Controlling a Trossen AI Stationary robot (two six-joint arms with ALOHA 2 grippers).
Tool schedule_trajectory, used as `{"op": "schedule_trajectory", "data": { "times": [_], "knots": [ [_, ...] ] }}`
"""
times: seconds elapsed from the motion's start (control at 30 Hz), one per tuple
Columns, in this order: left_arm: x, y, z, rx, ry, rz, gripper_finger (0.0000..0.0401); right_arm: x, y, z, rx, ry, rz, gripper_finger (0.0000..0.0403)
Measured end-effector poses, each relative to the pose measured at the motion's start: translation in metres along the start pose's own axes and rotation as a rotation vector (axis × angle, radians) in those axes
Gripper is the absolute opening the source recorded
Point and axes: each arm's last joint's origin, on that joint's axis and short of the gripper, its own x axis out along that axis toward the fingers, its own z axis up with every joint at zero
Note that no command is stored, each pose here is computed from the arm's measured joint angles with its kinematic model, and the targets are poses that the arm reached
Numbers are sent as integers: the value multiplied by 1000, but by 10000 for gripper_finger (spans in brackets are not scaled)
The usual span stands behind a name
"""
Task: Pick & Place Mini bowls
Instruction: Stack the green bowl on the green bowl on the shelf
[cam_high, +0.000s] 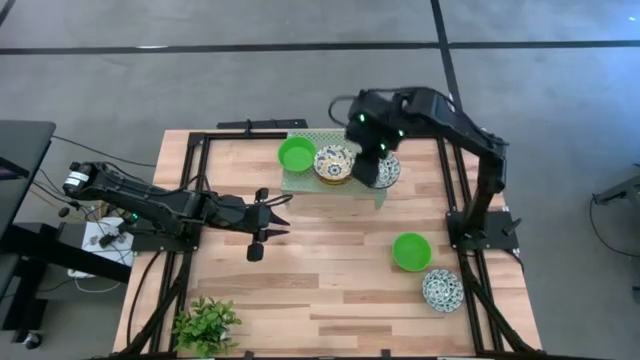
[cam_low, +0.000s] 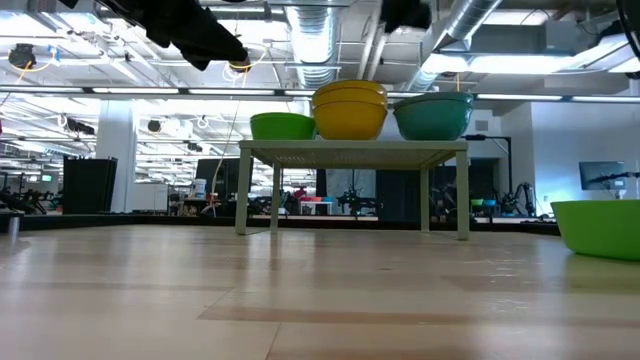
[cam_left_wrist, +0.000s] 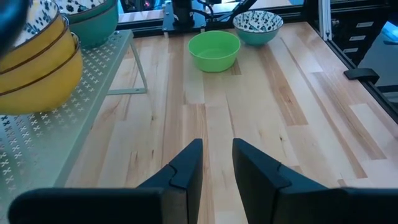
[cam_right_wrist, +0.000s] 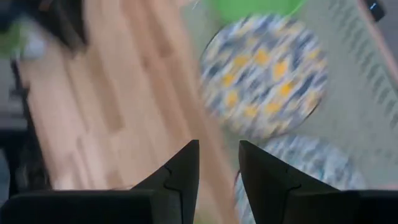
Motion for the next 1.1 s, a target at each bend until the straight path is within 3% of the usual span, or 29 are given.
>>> {"op": "schedule_trajectory", "data": {
  "times": [0.23, 0.4, 0.53, 0.77, 0.97, 1.1],
  "knots": [
    [0, 0, 1, -2, -9, 1, 89, -7, 80, -42, -289, 49, 80, 109],
    [0, 0, 1, -26, -11, 0, 89, 9, 115, -94, -307, 120, -46, 109],
    [0, 0, 1, -29, -11, 0, 89, 31, 120, -142, -210, 169, -137, 109],
    [0, 0, 2, -30, -20, 0, 89, 80, 106, -208, -41, 95, 42, 109],
    [0, 0, 3, -33, -32, 1, 89, 125, 96, -246, 12, 93, 163, 109],
    [0, 0, 4, -34, -38, 1, 89, 146, 94, -260, 39, 150, 115, 109]
  ]
}}
